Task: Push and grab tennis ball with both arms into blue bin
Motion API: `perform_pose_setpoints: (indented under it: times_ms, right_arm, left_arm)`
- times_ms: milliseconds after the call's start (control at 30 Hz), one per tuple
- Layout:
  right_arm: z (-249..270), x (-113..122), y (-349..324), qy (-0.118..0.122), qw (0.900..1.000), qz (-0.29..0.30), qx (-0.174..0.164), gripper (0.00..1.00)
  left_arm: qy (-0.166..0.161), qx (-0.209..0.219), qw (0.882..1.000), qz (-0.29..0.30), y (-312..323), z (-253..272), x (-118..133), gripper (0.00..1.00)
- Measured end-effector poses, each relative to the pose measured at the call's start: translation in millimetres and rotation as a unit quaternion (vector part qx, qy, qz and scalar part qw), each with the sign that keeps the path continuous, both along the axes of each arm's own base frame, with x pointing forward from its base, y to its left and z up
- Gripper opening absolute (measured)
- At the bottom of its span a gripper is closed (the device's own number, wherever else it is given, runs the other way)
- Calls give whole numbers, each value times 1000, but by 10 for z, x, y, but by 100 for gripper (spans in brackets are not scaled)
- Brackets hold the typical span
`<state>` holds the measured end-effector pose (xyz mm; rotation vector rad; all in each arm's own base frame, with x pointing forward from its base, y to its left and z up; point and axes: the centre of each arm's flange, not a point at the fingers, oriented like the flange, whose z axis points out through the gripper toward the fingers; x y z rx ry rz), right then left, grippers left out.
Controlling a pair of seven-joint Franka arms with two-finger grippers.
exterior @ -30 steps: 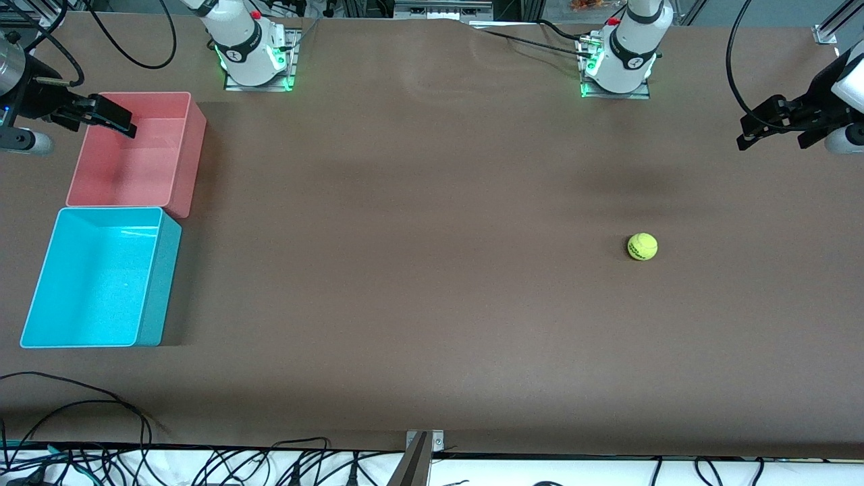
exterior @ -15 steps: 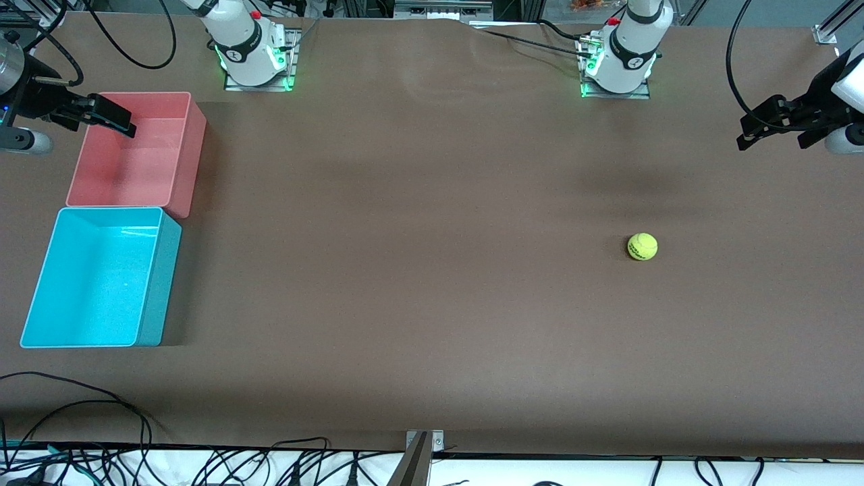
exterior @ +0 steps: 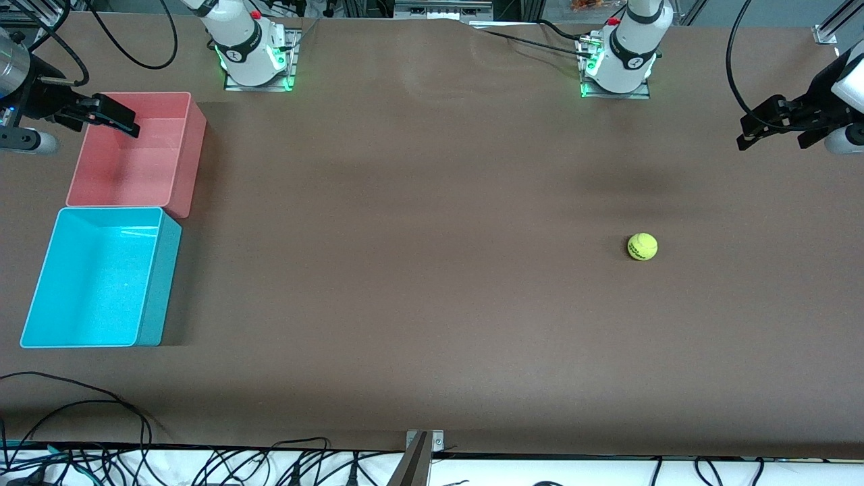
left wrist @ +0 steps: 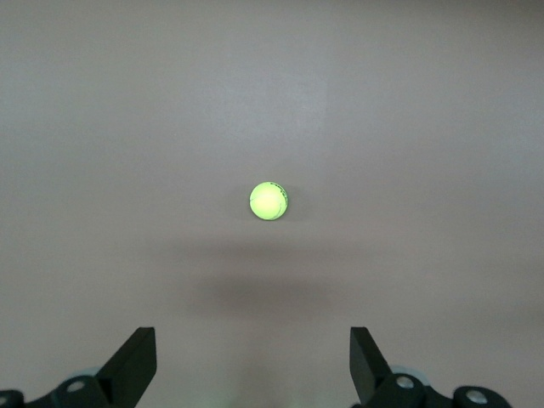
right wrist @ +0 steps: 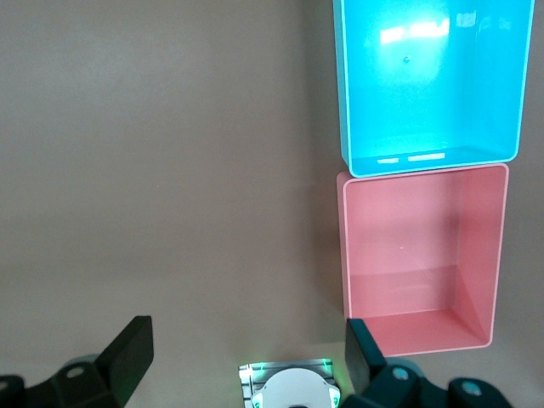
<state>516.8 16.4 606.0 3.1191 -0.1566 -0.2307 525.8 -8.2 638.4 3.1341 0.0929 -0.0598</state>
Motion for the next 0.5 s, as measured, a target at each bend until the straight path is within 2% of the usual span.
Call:
perform_pose_setpoints:
  times_ms: [334,501]
  right_arm:
    - [1,-1,6,0,1000,0,2,100]
    - [4,-2,55,0,1000,0,22,100]
  left_arm:
    - [0,0,1000,0,0,0,0,100]
    - [0,0,1000,0,0,0,0,100]
